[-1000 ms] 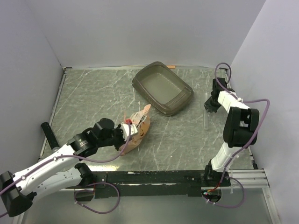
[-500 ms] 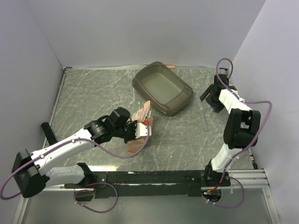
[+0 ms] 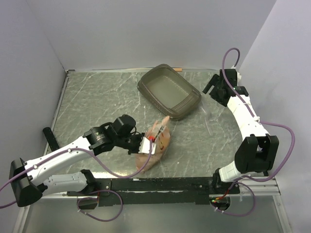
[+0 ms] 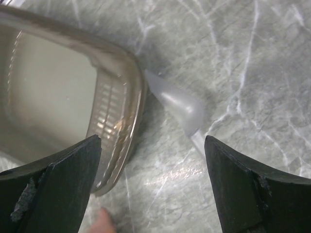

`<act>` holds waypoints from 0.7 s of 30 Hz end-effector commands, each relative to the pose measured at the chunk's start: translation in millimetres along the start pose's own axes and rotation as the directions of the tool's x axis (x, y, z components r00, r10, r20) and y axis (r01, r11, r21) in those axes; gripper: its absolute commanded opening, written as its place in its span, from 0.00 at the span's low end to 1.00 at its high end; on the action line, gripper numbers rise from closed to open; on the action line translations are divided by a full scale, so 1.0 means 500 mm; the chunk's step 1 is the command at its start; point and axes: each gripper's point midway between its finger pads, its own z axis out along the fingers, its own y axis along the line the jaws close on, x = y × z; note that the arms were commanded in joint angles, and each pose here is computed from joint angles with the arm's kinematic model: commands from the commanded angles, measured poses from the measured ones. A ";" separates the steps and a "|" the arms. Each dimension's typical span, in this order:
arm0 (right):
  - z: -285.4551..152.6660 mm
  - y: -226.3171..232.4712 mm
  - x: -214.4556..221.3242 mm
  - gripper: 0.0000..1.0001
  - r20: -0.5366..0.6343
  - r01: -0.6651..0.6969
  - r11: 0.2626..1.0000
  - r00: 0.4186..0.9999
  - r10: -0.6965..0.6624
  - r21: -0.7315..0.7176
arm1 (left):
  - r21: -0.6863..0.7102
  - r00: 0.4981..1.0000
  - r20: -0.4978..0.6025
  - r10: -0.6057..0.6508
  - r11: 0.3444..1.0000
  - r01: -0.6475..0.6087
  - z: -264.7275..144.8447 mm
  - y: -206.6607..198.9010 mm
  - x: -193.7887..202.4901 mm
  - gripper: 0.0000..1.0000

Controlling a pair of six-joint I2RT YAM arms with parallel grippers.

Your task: Fill the litter box with clean litter

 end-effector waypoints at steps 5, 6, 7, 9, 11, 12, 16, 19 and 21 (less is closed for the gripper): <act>-0.091 0.088 -0.017 0.93 0.045 0.088 0.985 0.996 -0.082 -0.150 | -0.128 0.837 0.406 0.366 0.930 -0.345 -0.105 0.026 -0.269 0.01; -0.095 0.092 -0.013 0.93 0.040 0.092 0.983 0.995 -0.087 -0.159 | -0.155 0.838 0.379 0.393 0.919 -0.362 -0.104 0.039 -0.264 0.01; -0.105 0.100 -0.011 0.93 0.046 0.102 0.978 0.994 -0.095 -0.182 | -0.156 0.847 0.356 0.394 0.919 -0.362 -0.094 0.049 -0.254 0.01; -0.116 0.114 0.002 0.93 0.032 0.115 0.967 0.993 -0.110 -0.228 | -0.154 0.861 0.323 0.392 0.920 -0.361 -0.089 0.070 -0.236 0.01; -0.132 0.123 0.006 0.93 0.046 0.144 0.956 0.990 -0.137 -0.255 | -0.140 0.880 0.294 0.373 0.928 -0.346 -0.075 0.097 -0.215 0.01; -0.142 0.136 0.021 0.93 0.030 0.157 0.940 0.987 -0.155 -0.302 | -0.156 0.890 0.270 0.367 0.929 -0.335 -0.076 0.121 -0.198 0.01; -0.193 0.178 0.064 0.92 0.058 0.247 0.858 0.967 -0.249 -0.450 | -0.205 0.915 0.203 0.348 0.929 -0.308 -0.063 0.188 -0.157 0.01; -0.225 0.211 0.108 0.91 0.069 0.294 0.773 0.948 -0.311 -0.562 | -0.246 0.941 0.138 0.310 0.931 -0.270 -0.051 0.241 -0.117 0.01; -0.239 0.233 0.144 0.91 0.087 0.338 0.714 0.927 -0.364 -0.613 | -0.260 0.950 0.110 0.293 0.931 -0.257 -0.046 0.266 -0.096 0.01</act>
